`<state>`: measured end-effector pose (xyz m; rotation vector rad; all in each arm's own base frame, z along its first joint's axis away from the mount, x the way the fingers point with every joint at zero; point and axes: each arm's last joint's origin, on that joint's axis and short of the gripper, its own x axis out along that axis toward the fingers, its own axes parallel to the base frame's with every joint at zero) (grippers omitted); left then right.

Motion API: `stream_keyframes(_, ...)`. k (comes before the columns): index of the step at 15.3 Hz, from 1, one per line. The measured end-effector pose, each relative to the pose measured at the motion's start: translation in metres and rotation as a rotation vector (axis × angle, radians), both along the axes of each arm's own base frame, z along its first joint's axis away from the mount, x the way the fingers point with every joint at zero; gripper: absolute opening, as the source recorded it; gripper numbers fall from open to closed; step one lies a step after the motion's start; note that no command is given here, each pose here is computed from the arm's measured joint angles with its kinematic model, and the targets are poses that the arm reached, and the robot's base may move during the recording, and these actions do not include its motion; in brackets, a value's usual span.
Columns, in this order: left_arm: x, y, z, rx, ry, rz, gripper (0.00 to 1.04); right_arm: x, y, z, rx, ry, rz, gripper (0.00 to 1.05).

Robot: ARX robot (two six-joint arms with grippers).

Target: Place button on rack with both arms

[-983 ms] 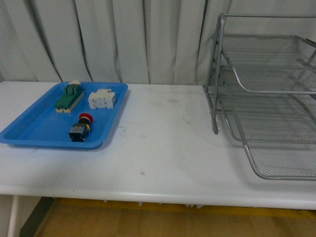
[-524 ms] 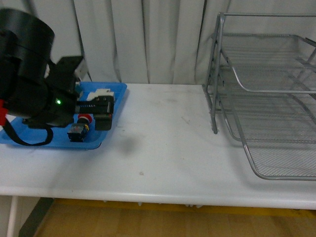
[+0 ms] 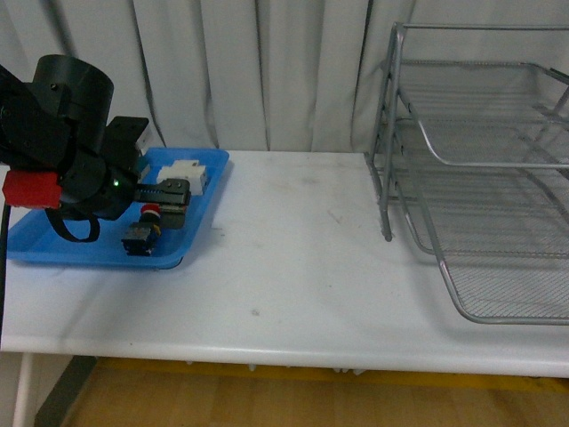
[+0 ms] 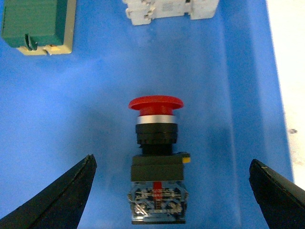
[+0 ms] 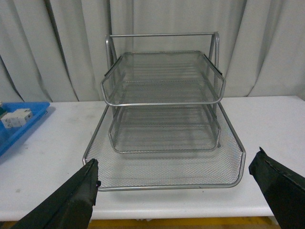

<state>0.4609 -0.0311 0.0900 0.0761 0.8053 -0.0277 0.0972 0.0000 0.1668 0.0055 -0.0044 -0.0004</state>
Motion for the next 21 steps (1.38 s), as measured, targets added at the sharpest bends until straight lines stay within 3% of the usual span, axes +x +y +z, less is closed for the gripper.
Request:
stream_keyframes(4,0.004,0.01,-0.025,0.011,0.063,0.018,0.98,0.0,0.0,0.0,0.0,0.0,0.0,0.98)
stream_keyframes(6,0.009,0.01,-0.026,0.011,0.057,0.02,0.98,0.0,0.0,0.0,0.0,0.0,0.0,0.98)
stream_keyframes(7,0.01,0.01,-0.027,0.011,0.059,0.02,0.93,0.0,0.0,0.0,0.0,0.0,0.0,0.98)
stream_keyframes(12,0.01,0.009,-0.032,0.018,0.077,0.017,0.38,0.0,0.0,0.0,0.0,0.0,0.0,0.98)
stream_keyframes(14,0.01,0.009,-0.028,0.018,0.069,0.016,0.36,0.0,0.0,0.0,0.0,0.0,0.0,0.98)
stream_keyframes(16,-0.002,0.008,-0.007,-0.003,0.034,-0.001,0.36,0.0,0.0,0.0,0.0,0.0,0.0,0.98)
stream_keyframes(18,-0.027,0.007,0.042,-0.041,-0.075,-0.036,0.36,0.0,0.0,0.0,0.0,0.0,0.0,0.98)
stream_keyframes(20,-0.075,0.008,0.091,-0.051,-0.173,-0.072,0.36,0.0,0.0,0.0,0.0,0.0,0.0,0.98)
stream_keyframes(21,-0.103,0.01,0.1,-0.051,-0.184,-0.088,0.36,0.0,0.0,0.0,0.0,0.0,0.0,0.98)
